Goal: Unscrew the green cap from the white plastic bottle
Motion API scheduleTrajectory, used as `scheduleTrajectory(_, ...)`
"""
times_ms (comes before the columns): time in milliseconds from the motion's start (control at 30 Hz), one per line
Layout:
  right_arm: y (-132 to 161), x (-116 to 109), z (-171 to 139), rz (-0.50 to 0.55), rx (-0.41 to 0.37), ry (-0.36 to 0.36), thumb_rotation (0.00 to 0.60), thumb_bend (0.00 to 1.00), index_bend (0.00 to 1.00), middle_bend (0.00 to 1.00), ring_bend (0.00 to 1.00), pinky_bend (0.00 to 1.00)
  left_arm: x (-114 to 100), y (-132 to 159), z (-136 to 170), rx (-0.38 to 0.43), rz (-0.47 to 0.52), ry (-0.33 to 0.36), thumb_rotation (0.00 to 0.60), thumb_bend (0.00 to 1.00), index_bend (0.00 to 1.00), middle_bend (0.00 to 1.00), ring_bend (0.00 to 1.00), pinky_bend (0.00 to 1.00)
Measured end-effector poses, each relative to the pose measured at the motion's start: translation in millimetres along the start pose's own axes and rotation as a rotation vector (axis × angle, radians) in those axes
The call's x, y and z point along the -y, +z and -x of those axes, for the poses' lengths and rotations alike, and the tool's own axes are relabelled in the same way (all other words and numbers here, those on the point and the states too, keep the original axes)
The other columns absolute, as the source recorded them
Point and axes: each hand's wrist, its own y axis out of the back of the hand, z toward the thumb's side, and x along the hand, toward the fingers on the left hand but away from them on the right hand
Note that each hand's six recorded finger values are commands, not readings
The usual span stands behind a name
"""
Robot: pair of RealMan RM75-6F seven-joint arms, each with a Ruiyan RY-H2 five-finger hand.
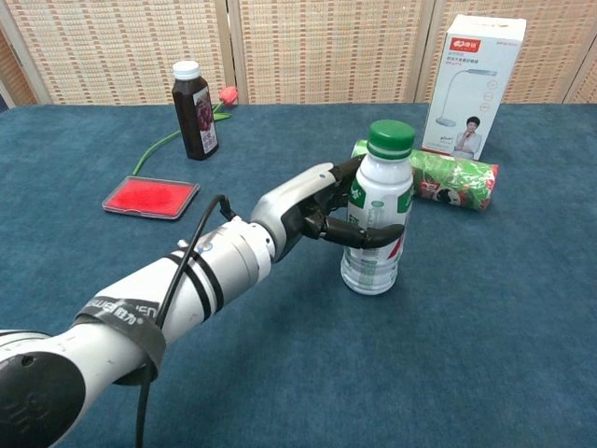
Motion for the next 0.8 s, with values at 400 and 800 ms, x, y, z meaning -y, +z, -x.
scheduleTrajectory(400, 7, -1, 7, -0.011, -0.004, 0.013, 0.600, 0.27, 0.00, 0.00, 0.00, 0.00, 6, 2, -2, -0.004, 0.006, -0.003, 0.600, 0.32, 0.51, 0.11, 0.00, 0.01)
scheduleTrajectory(800, 29, -3, 22, -0.075, -0.073, 0.033, 0.600, 0.27, 0.01, 0.00, 0.00, 0.00, 10, -2, -3, -0.027, -0.019, 0.023, 0.600, 0.46, 0.64, 0.49, 0.10, 0.01)
